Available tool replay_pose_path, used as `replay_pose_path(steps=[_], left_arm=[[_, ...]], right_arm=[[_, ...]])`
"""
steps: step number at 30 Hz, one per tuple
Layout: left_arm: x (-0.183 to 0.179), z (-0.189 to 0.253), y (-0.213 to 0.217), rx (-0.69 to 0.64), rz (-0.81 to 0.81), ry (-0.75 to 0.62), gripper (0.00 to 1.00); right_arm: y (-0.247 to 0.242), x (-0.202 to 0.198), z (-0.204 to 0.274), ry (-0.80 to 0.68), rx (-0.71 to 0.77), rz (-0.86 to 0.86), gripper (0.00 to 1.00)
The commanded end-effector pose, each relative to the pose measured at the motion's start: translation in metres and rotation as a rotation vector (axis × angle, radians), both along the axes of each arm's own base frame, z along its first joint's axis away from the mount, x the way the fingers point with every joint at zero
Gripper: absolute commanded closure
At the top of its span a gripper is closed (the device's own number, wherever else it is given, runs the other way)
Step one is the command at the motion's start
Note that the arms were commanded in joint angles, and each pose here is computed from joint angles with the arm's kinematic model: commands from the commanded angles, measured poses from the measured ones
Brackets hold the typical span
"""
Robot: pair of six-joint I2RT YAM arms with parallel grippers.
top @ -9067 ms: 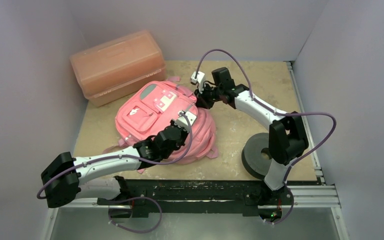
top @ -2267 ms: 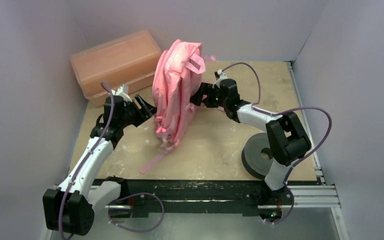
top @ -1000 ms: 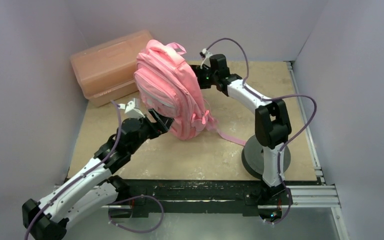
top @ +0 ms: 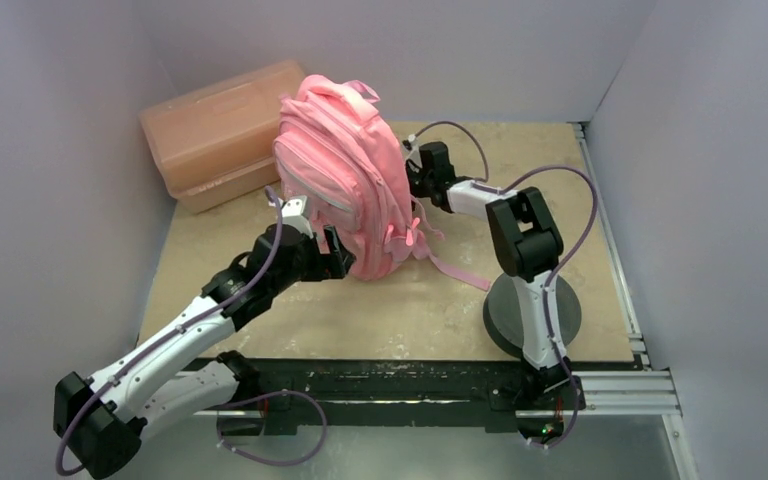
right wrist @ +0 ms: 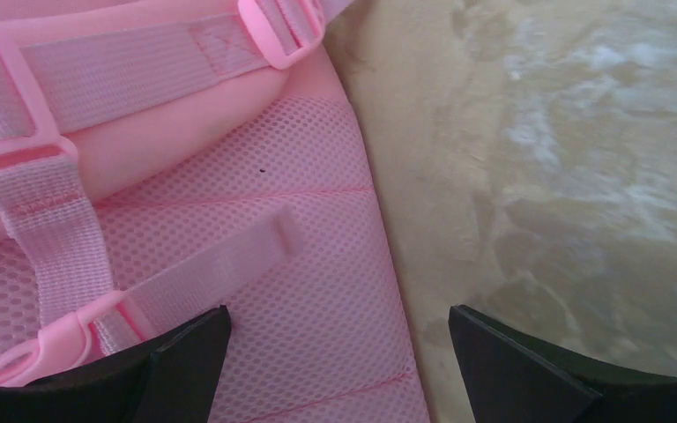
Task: Pack the student bag
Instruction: Adjust the student bag at the center of the board.
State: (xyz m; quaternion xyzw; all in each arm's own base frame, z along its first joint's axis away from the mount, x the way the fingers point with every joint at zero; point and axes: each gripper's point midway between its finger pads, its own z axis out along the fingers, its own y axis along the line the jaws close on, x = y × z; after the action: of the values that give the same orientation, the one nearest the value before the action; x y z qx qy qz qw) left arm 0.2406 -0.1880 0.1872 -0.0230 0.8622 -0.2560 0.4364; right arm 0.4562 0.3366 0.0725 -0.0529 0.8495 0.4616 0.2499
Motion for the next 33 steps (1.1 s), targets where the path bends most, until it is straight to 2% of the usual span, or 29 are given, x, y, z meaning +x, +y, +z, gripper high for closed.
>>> replay_pose_path(steps=[1,8,16,21,25,28,33], left_arm=[[0.009,0.031,-0.033,-0.156,-0.092,-0.1,0.15],[-0.003,0.01,-0.034,-0.144,-0.104,-0.048,0.19],[-0.044,-0.009,0.004,-0.16,0.011,0.012,0.21],[-0.065,-0.02,0.028,-0.209,0.066,0.024,0.21],[-0.076,-0.009,0.038,-0.194,0.053,0.011,0.2],[-0.083,0.005,0.04,-0.177,0.009,-0.005,0.18],[-0.102,0.03,0.053,-0.182,-0.033,-0.045,0.18]], right_arm=[[0.068,-0.023,0.056,-0.116,0.143,0.201,0.01],[0.126,-0.076,0.03,-0.07,0.186,0.419,0.02],[0.185,-0.149,0.021,-0.038,0.178,0.655,0.03],[0.2,-0.174,0.022,-0.037,0.185,0.698,0.03],[0.191,-0.156,0.034,-0.069,0.204,0.619,0.03],[0.172,-0.123,0.047,-0.092,0.187,0.508,0.03],[0.112,-0.056,0.078,-0.175,0.076,0.272,0.02]])
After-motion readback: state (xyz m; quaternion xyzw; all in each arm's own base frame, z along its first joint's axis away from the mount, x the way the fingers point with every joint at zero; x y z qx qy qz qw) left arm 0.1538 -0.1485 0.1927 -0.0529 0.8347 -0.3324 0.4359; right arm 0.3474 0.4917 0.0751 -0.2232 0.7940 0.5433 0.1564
